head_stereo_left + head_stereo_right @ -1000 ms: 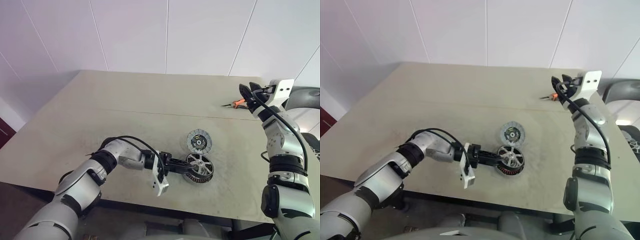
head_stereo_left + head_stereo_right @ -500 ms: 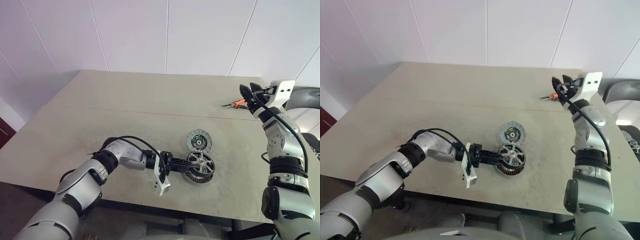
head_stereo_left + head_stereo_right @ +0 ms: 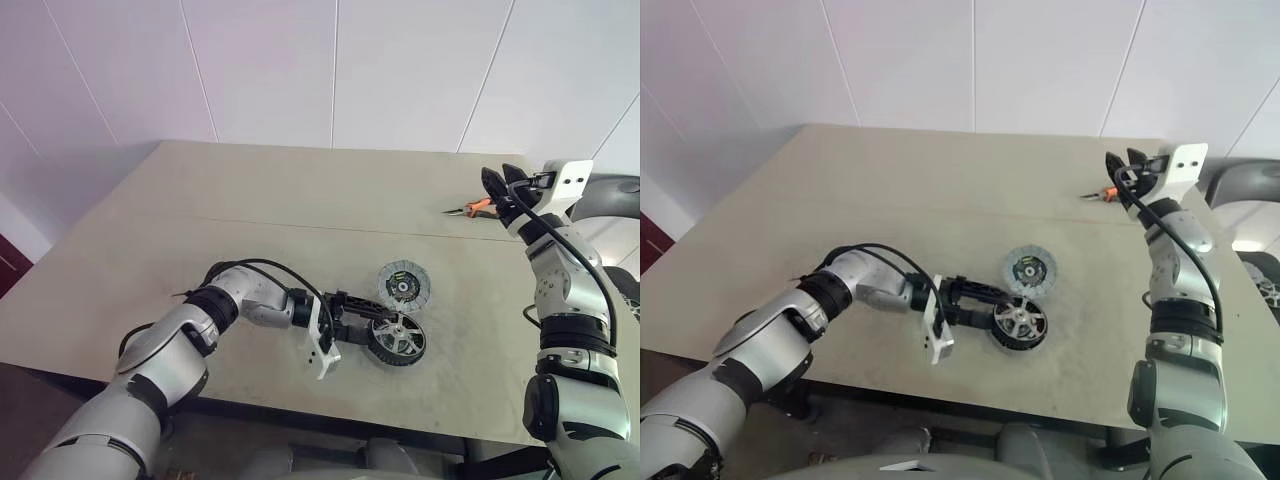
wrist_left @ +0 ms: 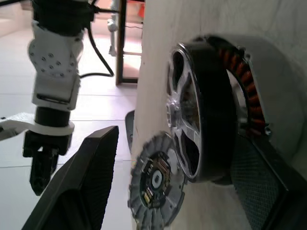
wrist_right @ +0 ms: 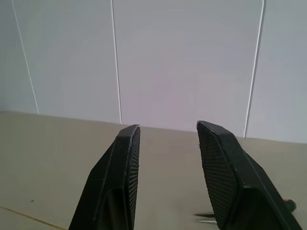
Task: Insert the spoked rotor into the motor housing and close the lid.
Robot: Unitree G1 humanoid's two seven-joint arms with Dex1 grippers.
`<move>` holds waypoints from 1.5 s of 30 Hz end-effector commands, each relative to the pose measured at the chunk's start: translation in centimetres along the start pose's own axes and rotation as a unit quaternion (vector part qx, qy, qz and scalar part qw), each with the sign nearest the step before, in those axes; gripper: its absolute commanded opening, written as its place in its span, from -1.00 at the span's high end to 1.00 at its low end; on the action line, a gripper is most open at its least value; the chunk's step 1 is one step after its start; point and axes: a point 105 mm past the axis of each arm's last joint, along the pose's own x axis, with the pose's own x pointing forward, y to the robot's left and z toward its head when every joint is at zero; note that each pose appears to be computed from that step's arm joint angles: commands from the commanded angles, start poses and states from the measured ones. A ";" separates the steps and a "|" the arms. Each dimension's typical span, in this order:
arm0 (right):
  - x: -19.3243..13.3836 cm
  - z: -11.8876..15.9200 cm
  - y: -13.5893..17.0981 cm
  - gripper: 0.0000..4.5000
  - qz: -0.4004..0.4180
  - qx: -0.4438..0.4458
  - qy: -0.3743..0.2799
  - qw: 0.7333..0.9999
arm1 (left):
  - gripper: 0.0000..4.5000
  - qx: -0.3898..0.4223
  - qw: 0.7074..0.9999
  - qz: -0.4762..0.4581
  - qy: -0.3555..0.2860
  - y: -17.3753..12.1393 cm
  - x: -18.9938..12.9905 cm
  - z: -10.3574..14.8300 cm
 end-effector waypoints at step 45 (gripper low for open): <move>-13.7 -10.3 11.1 0.99 0.471 -0.093 0.429 0.765 | -0.63 -0.589 0.534 0.575 0.193 6.0 -13.8 -11.5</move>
